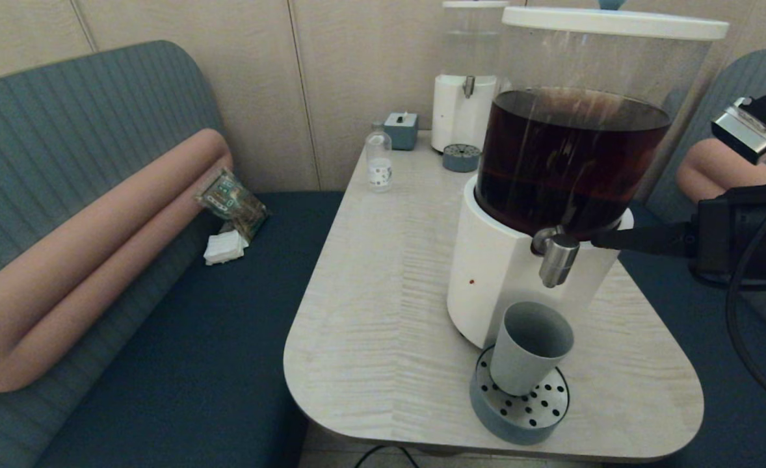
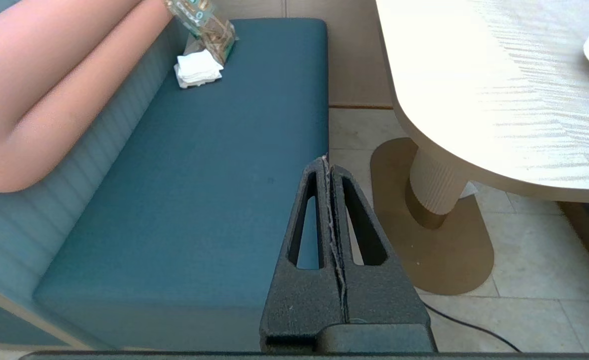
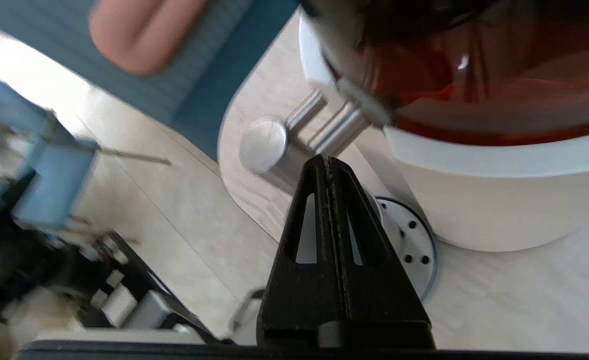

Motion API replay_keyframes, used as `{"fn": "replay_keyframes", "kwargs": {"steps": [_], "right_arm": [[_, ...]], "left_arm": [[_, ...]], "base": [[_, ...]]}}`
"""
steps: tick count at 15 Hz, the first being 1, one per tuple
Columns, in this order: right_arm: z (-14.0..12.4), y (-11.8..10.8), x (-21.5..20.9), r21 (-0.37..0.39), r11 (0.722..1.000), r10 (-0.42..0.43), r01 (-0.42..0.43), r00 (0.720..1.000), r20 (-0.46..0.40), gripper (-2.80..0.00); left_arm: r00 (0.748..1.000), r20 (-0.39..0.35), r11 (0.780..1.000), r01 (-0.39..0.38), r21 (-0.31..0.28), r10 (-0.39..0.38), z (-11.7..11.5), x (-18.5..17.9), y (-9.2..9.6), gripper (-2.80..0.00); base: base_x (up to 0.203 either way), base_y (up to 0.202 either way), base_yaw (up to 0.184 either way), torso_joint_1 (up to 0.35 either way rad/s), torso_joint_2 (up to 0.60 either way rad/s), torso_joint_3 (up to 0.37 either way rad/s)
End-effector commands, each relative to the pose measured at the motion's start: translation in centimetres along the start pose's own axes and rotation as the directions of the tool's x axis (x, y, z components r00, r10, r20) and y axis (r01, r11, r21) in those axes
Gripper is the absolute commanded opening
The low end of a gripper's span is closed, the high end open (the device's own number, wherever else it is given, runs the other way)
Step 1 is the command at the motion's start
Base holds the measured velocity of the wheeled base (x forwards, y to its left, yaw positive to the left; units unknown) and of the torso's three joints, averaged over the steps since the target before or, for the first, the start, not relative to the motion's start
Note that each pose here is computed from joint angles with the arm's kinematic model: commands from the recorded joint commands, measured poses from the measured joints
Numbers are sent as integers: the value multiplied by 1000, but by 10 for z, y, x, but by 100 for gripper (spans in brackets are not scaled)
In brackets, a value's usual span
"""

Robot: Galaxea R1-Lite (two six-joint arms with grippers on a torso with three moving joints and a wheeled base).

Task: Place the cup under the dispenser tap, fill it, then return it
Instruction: Turn on the faucet

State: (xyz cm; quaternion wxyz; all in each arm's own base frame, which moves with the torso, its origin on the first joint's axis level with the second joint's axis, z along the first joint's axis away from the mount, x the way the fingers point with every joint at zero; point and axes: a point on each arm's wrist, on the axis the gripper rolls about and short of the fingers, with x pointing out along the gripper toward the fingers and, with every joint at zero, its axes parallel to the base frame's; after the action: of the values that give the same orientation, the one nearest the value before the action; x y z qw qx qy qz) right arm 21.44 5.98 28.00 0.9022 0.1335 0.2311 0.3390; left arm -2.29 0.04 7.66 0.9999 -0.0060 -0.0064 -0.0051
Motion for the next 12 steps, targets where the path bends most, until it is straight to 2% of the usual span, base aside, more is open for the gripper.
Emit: {"fn": "replay_keyframes", "kwargs": {"steps": [1, 3, 7, 12], "right_arm": [[-4, 0, 2, -32, 999, 8, -8, 1000, -17, -280], [-7, 1, 1, -94, 995, 10, -12, 1000, -22, -280], [-10, -3, 6, -152, 988, 24, -16, 998, 52, -280], [-12, -5, 9, -163, 986, 28, -17, 998, 64, -280]], "left_arm": [[1000, -1, 1000, 1, 0, -1, 0, 0, 0, -280], [1000, 0, 1000, 0, 0, 0, 0, 0, 0, -280], [1000, 0, 1000, 0, 0, 0, 0, 0, 0, -280], [1000, 0, 1000, 0, 0, 0, 0, 0, 0, -280]], "base": [[0, 0, 0, 0, 0, 0], [0, 0, 0, 0, 0, 0], [0, 0, 0, 0, 0, 0], [0, 0, 0, 0, 0, 0]]}}
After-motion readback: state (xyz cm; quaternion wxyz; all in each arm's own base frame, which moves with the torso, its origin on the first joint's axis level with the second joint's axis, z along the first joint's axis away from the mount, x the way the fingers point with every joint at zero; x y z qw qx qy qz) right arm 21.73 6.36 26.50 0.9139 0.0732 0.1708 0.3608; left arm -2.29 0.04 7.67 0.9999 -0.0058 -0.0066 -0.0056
